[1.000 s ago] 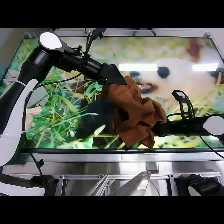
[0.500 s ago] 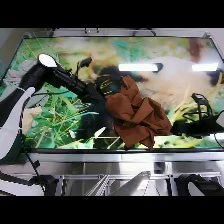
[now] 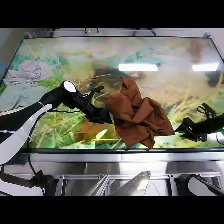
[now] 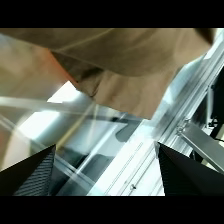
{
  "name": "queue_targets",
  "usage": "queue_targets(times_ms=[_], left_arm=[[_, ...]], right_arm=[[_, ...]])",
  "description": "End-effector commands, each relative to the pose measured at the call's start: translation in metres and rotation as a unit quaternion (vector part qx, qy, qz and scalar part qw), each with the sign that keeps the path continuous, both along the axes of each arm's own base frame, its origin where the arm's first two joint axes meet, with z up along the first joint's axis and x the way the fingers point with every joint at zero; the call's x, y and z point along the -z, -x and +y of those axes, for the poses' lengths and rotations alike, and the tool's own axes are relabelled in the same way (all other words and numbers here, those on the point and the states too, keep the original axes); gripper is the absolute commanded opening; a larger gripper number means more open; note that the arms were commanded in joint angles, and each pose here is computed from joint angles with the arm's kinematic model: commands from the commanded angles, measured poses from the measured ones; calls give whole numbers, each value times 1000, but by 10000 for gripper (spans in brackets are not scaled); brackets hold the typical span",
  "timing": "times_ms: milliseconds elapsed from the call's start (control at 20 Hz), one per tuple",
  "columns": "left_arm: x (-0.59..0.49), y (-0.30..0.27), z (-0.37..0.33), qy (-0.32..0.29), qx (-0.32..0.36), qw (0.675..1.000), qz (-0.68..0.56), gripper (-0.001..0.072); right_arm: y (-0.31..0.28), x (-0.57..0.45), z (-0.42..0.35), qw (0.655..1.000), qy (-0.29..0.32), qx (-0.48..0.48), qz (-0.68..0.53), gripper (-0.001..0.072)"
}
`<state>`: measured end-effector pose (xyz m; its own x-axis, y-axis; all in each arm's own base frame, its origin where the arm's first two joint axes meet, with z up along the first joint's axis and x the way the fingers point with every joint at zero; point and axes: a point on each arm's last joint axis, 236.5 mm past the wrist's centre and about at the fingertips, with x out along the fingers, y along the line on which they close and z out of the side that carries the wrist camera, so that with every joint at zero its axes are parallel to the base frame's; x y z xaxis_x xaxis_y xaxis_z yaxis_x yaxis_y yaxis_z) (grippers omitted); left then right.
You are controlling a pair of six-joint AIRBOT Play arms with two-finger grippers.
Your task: Fold the shirts.
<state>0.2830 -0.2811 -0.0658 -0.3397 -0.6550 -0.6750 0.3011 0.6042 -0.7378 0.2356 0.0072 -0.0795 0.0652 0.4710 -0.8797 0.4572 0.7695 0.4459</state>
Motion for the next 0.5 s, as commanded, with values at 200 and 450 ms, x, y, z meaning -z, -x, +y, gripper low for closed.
queue_targets(times_ms=[200, 450], left_arm=[[33, 10, -27, -17, 45, 998, 37, 695], [51, 6, -52, -38, 75, 995, 53, 573]], right_arm=[[-30, 13, 37, 992, -126, 16, -24, 518], [-51, -1, 50, 983, -169, 24, -71, 503]])
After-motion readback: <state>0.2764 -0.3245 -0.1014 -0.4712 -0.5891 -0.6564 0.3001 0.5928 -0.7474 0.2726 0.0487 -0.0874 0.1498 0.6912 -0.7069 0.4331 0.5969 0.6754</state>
